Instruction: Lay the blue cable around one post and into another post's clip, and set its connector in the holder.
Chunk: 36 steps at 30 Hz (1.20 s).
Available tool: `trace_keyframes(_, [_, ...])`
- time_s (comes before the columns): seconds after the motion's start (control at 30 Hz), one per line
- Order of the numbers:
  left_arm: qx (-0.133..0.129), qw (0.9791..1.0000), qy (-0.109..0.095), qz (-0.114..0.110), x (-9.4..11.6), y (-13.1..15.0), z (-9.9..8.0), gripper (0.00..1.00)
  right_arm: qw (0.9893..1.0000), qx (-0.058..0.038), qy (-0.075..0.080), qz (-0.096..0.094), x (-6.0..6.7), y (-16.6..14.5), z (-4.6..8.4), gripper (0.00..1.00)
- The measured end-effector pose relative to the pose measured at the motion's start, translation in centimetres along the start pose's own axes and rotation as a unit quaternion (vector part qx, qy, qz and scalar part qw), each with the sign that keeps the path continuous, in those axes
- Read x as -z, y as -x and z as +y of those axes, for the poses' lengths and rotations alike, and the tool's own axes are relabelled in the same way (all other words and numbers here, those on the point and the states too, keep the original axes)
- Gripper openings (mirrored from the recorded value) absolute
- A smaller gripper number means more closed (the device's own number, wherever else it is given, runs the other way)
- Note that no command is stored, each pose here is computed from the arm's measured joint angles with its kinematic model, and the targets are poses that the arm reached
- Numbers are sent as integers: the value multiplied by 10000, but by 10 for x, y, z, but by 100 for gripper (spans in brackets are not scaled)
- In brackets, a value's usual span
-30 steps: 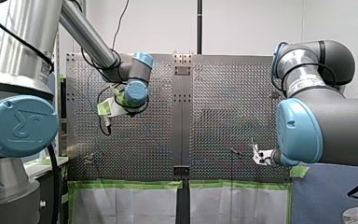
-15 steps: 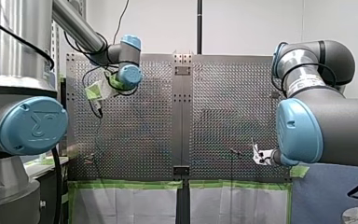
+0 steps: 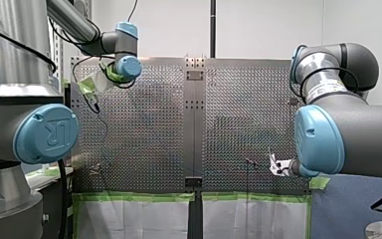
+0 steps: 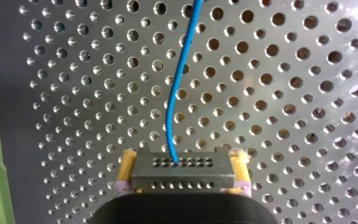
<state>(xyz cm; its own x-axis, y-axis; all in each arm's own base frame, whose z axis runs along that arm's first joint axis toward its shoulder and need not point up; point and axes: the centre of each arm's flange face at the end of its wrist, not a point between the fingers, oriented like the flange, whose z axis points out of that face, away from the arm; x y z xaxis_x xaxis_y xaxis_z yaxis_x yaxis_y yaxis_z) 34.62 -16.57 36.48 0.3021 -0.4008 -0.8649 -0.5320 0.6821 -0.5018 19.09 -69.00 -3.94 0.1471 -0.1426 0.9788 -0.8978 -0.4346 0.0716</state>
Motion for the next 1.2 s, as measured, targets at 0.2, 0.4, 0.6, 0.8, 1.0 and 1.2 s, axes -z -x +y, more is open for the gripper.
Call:
trace_keyframes(0.2, [247,9994,-241,-24,9,22,-4,98,10000,0,0,1,0,0,0,0])
trace_keyframes(0.4, [577,9970,-517,-18,16,38,-7,98,10000,3,1,7,0,-1,0,0])
trace_keyframes(0.6, [999,9919,-785,-33,22,47,0,98,10000,4,1,7,-1,-1,1,0])
trace_keyframes(0.8, [1357,9851,-1053,-106,18,51,-4,98,10000,9,1,5,-1,-1,1,0])
trace_keyframes(1.0, [1667,9785,-1211,-96,2,40,-16,98,10000,10,1,4,-1,-1,1,0])
trace_keyframes(1.2, [1731,9779,-1169,-34,-16,22,-17,98,10000,25,-4,-3,-1,0,0,0])
